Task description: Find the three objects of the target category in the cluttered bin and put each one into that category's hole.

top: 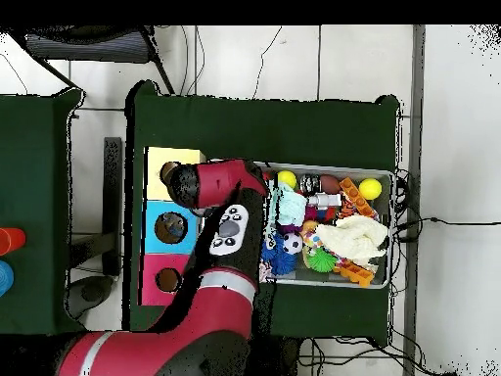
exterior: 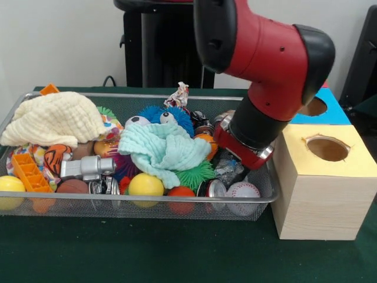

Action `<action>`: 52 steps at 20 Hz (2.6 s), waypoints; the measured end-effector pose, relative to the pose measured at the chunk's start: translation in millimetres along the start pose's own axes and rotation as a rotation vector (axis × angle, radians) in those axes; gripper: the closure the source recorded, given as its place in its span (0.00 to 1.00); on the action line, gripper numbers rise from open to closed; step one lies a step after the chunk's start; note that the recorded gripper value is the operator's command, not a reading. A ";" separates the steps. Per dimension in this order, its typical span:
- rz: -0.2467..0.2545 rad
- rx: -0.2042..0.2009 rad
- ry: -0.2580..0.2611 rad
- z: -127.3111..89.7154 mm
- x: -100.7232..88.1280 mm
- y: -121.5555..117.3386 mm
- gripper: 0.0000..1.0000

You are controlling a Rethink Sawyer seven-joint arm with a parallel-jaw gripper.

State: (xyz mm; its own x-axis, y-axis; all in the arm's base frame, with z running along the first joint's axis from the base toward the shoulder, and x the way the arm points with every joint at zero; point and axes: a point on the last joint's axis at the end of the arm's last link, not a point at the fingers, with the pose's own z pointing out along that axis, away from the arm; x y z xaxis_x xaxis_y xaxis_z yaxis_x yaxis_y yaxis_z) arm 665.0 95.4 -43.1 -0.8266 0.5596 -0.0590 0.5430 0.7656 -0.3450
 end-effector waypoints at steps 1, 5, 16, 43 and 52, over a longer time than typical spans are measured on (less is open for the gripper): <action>0.016 -0.015 0.019 3.3 -1.8 -2.5 0.00; 0.072 -0.070 0.077 21.3 -8.5 -12.9 0.00; 0.100 -0.113 0.113 26.9 -11.1 -17.8 0.00; 0.096 0.076 0.498 35.7 2.5 -23.1 0.00; 0.109 0.058 0.534 34.6 -2.4 -25.5 0.00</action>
State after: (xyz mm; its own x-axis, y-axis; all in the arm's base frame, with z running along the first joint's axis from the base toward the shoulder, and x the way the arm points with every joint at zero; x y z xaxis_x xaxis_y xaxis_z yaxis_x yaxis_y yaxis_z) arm 648.0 63.5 -66.5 -0.5679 0.7297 0.3809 0.6000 0.6837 -0.4153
